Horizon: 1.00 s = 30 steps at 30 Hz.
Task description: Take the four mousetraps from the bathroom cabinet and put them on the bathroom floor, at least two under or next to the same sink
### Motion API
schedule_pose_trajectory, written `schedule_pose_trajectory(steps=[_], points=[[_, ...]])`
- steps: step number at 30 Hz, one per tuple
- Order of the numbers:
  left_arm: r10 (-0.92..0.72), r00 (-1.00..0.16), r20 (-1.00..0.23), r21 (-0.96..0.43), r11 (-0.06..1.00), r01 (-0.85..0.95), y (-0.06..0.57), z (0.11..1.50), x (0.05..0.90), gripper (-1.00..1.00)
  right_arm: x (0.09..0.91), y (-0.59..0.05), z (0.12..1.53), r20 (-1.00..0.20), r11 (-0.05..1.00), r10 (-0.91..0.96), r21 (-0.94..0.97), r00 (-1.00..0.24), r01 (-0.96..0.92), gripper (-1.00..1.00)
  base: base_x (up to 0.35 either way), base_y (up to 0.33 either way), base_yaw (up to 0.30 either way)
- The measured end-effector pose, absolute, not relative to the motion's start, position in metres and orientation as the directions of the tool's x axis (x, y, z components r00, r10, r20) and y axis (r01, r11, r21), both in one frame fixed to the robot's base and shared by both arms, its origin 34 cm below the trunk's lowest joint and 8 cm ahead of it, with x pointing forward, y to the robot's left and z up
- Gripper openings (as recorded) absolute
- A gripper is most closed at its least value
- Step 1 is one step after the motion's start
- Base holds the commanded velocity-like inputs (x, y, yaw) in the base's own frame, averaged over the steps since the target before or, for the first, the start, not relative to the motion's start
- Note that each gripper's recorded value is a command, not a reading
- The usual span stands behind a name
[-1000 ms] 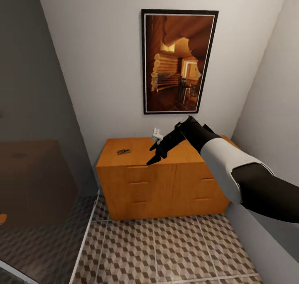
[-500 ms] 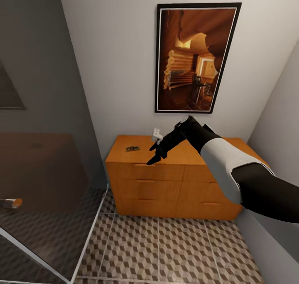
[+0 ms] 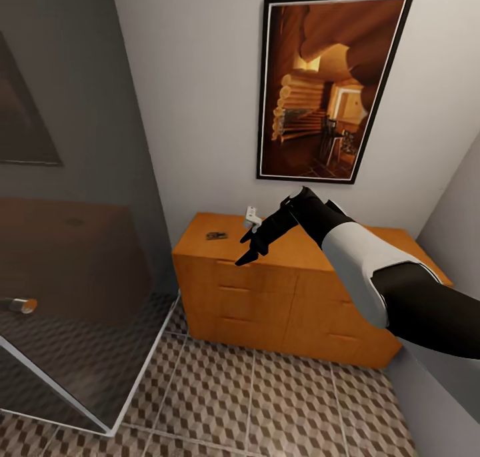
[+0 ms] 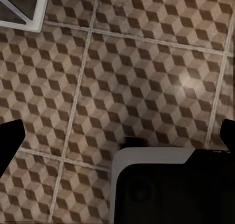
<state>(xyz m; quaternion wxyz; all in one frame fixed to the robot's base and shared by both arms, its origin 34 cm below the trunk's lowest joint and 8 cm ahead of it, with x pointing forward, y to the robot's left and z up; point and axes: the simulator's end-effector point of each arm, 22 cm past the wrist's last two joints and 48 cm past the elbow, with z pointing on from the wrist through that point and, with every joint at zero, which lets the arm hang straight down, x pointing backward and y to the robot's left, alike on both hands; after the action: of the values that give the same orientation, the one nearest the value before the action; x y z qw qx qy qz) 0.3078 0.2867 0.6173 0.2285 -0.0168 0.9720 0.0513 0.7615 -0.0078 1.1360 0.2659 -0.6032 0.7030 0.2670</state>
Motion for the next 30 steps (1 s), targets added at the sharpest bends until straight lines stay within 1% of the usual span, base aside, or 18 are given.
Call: schedule_pose_trajectory(steps=[21, 30], points=[[-0.009, -0.905, -0.424, 0.094, 0.994, -0.054, 0.287, 0.613, 0.299, 1.0, 0.764, -0.008, 1.119, -0.69, 0.131, -0.707, 0.084, -0.152, -0.988, 1.0, 0.191, -0.204, 0.198], [-0.009, -0.91, -0.415, 0.095, 0.994, -0.053, 0.287, 0.611, 0.295, 1.0, 0.765, -0.009, 1.112, -0.688, 0.131, -0.708, 0.095, -0.16, -0.987, 1.0, 0.201, -0.159, 0.189]])
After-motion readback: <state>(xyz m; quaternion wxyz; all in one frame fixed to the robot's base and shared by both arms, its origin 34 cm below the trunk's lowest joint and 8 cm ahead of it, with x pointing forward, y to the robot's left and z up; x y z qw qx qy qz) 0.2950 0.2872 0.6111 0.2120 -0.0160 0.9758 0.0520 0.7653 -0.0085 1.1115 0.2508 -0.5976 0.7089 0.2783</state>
